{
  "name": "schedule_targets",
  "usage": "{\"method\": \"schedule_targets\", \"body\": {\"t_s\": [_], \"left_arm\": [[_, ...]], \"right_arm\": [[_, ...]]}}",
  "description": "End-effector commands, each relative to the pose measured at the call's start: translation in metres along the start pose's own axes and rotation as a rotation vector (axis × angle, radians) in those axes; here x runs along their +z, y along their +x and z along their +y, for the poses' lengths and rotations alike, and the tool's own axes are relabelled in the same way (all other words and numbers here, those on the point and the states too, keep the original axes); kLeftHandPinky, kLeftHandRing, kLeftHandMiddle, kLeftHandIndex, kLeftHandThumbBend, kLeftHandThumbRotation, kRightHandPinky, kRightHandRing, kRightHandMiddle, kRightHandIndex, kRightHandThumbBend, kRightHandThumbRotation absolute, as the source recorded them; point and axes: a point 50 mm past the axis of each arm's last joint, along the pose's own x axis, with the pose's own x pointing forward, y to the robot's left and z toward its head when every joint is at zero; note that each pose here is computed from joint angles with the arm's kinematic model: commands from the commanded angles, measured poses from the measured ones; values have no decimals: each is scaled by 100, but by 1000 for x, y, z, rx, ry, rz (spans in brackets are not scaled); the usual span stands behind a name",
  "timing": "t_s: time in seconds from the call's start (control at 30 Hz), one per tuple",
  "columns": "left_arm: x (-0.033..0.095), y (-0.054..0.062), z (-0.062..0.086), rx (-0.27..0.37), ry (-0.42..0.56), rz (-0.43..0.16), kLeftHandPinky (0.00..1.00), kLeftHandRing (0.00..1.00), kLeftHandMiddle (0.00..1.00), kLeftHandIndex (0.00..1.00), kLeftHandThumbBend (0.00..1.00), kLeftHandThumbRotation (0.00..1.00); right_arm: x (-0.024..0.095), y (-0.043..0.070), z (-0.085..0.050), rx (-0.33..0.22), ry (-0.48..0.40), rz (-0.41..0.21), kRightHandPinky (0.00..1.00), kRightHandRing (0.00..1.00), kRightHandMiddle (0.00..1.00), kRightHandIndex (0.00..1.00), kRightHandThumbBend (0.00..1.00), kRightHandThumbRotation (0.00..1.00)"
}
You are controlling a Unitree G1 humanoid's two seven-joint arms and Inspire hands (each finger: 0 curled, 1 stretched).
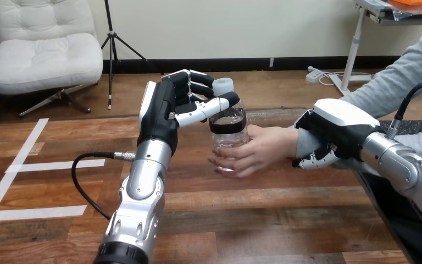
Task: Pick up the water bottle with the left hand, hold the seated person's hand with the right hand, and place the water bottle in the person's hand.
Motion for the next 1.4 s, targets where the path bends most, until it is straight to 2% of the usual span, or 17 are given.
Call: {"method": "schedule_targets", "body": {"t_s": [0.0,1.0,1.27,1.37], "left_arm": [[17,2,-8,-41,0,-64,28,34,41,42,65,0],[12,-1,-11,-40,-29,-20,31,38,44,44,65,0],[8,1,-10,-64,-117,19,40,48,56,55,72,1],[6,1,-9,-70,-118,30,46,53,62,63,79,7]], "right_arm": [[20,9,-27,-132,20,-84,29,33,39,41,51,0],[19,8,-26,-131,21,-82,28,32,38,39,52,0],[18,8,-26,-131,17,-79,28,32,38,39,51,0],[18,8,-26,-131,21,-79,28,32,38,39,51,0]]}}
